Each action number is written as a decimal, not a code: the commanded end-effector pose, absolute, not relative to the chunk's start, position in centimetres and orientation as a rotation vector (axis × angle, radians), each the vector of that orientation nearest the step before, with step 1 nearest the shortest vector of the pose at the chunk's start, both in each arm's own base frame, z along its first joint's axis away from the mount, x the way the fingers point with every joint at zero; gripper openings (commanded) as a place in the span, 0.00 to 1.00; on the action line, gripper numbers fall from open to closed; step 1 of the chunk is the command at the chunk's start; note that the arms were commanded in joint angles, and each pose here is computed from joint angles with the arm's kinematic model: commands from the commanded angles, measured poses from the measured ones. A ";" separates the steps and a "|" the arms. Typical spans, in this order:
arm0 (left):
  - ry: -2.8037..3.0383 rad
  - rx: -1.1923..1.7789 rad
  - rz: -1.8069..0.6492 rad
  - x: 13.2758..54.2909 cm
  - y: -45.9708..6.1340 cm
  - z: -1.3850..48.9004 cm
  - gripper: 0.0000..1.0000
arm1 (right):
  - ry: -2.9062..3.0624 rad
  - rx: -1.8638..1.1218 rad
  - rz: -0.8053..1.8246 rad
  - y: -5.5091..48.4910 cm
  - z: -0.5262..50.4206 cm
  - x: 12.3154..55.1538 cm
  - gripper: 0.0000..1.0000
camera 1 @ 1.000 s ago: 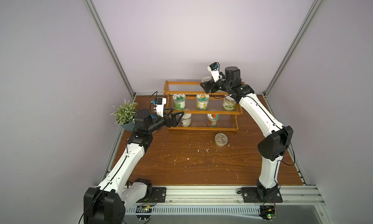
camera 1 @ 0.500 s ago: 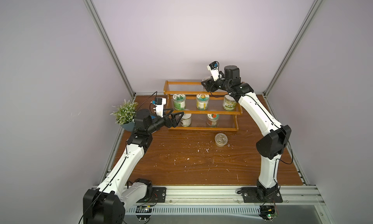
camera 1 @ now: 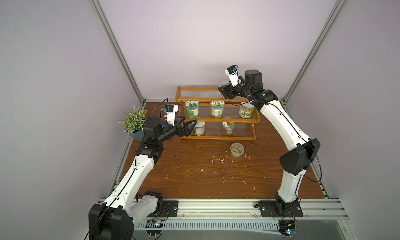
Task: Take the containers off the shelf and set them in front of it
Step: 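Pick up a container from the shelf, then place the container at the center of the board.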
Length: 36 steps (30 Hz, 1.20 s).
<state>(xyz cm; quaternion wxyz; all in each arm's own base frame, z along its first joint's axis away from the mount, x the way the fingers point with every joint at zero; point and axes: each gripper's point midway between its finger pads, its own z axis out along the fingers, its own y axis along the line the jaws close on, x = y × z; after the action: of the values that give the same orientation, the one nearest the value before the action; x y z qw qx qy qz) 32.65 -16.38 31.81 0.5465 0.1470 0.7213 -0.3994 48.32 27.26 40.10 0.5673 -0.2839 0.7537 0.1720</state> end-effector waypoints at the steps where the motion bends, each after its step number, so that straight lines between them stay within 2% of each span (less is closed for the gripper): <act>1: 1.667 0.368 -0.938 32.5 -16.4 33.1 0.99 | 1.623 -0.677 0.418 26.4 45.8 44.9 0.71; 6: 1.671 0.367 -0.932 32.6 -16.4 33.1 0.99 | 1.603 -0.723 0.468 26.5 45.5 40.6 0.71; 10: 1.675 0.364 -0.932 32.6 -16.3 33.1 1.00 | 1.610 -0.758 0.528 26.8 43.3 36.4 0.70; 20: 1.681 0.372 -0.935 32.5 -16.4 32.9 1.00 | 1.693 -0.784 0.616 28.3 34.0 28.0 0.70; 28: 1.685 0.372 -0.952 32.3 -16.5 32.9 1.00 | 1.757 -0.781 0.610 29.8 24.9 26.3 0.69; 36: 1.708 0.362 -0.951 32.4 -16.5 32.2 1.00 | 1.786 -0.797 0.507 30.1 18.0 27.7 0.70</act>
<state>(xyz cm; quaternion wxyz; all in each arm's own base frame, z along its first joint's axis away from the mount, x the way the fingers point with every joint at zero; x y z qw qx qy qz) 32.62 -16.38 31.58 0.5423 0.1454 0.7246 -0.3996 26.04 29.20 14.85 0.4606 -0.3572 0.7858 0.2067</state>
